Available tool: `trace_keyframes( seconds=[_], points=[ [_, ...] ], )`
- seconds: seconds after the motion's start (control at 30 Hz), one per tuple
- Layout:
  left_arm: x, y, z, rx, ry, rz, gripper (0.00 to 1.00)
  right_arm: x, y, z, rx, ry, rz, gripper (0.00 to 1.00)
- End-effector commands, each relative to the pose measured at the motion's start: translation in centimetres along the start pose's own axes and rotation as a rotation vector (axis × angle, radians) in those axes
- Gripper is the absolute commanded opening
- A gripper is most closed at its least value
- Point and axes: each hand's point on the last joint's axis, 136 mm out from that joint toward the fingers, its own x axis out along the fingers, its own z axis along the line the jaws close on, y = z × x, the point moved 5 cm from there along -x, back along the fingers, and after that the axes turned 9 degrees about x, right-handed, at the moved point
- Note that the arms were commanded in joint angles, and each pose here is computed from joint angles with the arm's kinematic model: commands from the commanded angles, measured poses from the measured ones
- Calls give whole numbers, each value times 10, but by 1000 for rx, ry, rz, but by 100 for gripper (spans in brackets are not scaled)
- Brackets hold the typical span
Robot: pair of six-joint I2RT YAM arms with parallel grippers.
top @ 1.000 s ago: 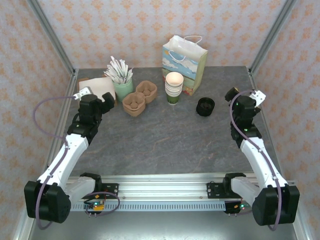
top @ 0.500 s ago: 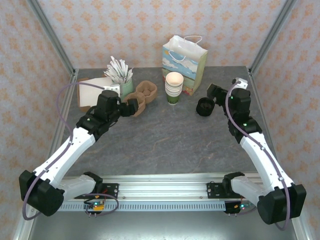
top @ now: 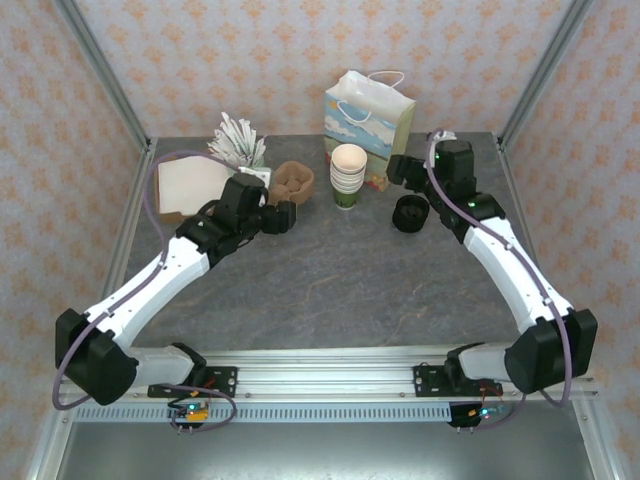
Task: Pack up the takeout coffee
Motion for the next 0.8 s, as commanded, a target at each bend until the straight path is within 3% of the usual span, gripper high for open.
trace_keyframes(
  seconds=[0.0,0.1,0.4,0.77],
  points=[
    [3,-6,0,50,-32,27,78,8,14,29,-96,-82,92,83],
    [12,-10,-5,42,-4,31,76,23,21,38,-142,-49,125,80],
    [23,-12,-12,16,27,44,76,86,17,42,18,91,162,55],
    [23,-15,-15,19,40,40,76,133,10,39,73,205,145,41]
  ],
)
